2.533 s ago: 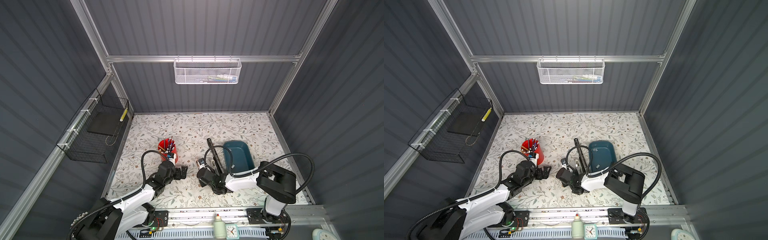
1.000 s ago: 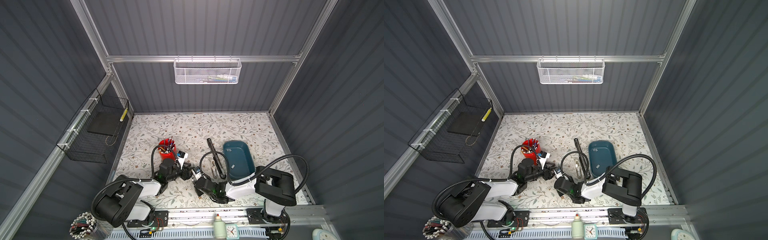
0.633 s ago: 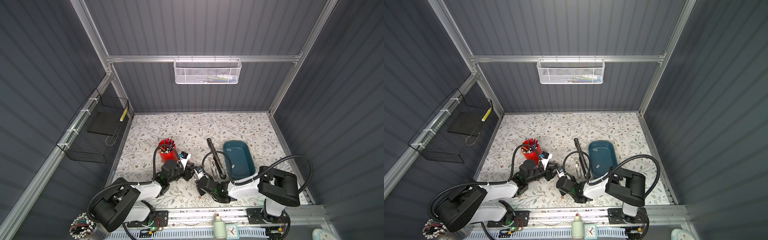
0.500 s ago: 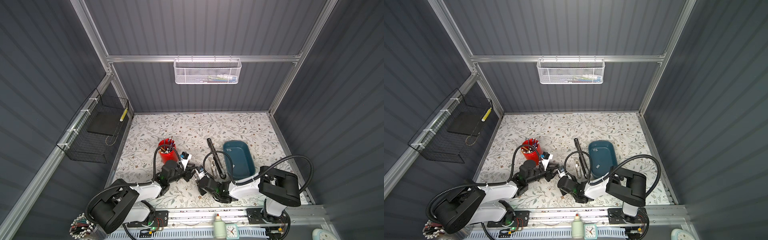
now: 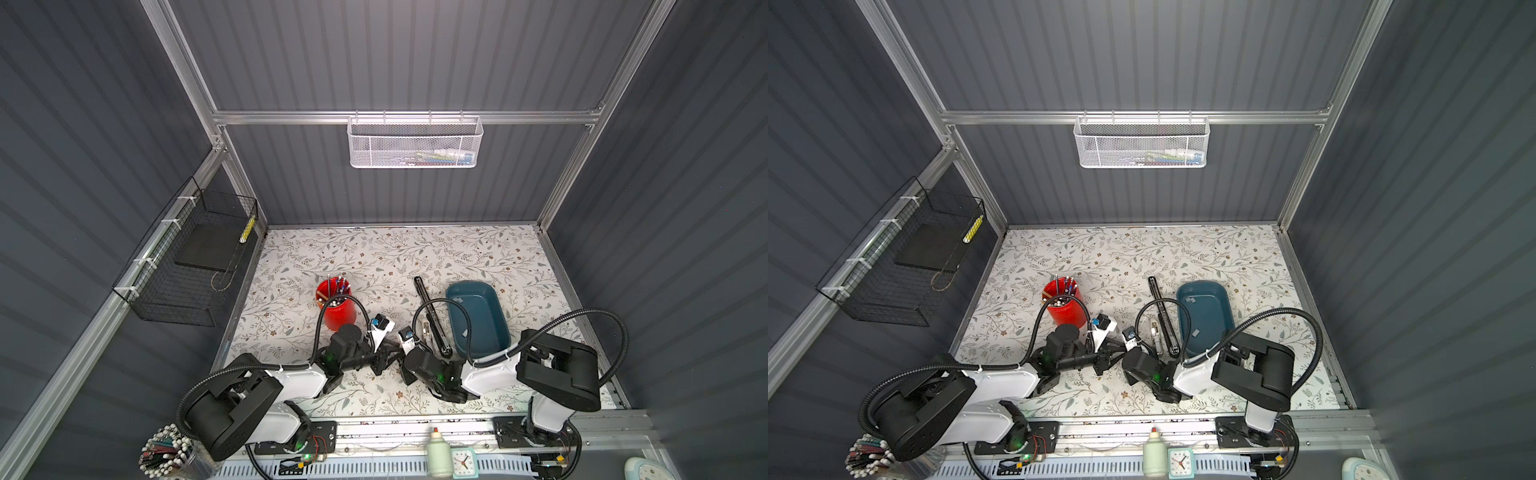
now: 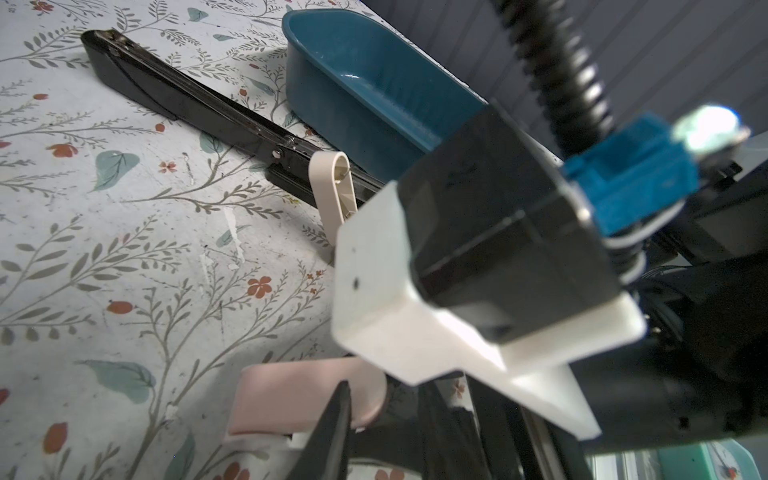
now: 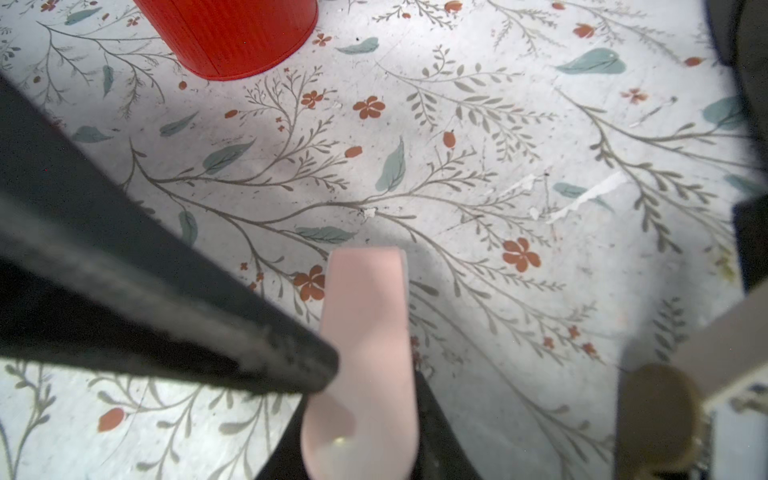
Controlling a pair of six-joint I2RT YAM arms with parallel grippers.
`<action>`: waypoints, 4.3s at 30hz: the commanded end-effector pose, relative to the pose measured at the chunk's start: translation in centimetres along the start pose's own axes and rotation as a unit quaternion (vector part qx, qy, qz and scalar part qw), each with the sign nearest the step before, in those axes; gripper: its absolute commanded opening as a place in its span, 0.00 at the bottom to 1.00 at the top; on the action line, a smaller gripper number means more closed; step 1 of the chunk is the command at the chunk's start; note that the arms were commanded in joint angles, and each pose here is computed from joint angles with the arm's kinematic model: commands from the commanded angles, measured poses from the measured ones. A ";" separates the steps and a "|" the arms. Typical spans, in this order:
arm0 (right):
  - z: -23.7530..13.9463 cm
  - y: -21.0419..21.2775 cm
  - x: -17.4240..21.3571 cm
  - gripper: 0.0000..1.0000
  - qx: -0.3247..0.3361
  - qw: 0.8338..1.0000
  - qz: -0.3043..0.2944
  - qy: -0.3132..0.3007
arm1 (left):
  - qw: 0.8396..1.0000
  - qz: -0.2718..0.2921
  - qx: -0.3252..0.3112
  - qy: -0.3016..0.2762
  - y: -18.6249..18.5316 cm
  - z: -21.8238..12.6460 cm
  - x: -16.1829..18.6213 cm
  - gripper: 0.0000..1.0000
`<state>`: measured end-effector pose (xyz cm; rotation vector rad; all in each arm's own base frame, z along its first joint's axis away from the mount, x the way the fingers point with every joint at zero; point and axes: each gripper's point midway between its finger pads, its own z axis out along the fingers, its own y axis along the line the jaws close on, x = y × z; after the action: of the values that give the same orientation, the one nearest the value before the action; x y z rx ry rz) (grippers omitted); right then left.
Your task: Load the staples into the stapler
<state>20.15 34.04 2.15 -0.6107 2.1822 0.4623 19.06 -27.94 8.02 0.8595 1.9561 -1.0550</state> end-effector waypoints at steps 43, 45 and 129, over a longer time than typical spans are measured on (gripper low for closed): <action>-1.7 -1.6 -0.8 0.25 0.042 0.999 0.014 0.008 | 0.997 -0.013 -0.074 0.023 2.3 -0.2 0.7 0.41; -1.6 -1.7 -0.3 0.25 0.042 0.999 0.017 0.012 | 0.997 -0.013 -0.074 0.023 2.3 -0.2 0.7 0.41; -7.2 -5.9 -2.7 0.54 0.159 0.985 0.065 0.018 | 0.975 -0.073 -0.188 -0.089 2.3 -8.3 -5.1 0.78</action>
<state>21.53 29.50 9.56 -0.3139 2.2355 0.2916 21.24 -18.60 12.24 0.3546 2.0629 -0.6532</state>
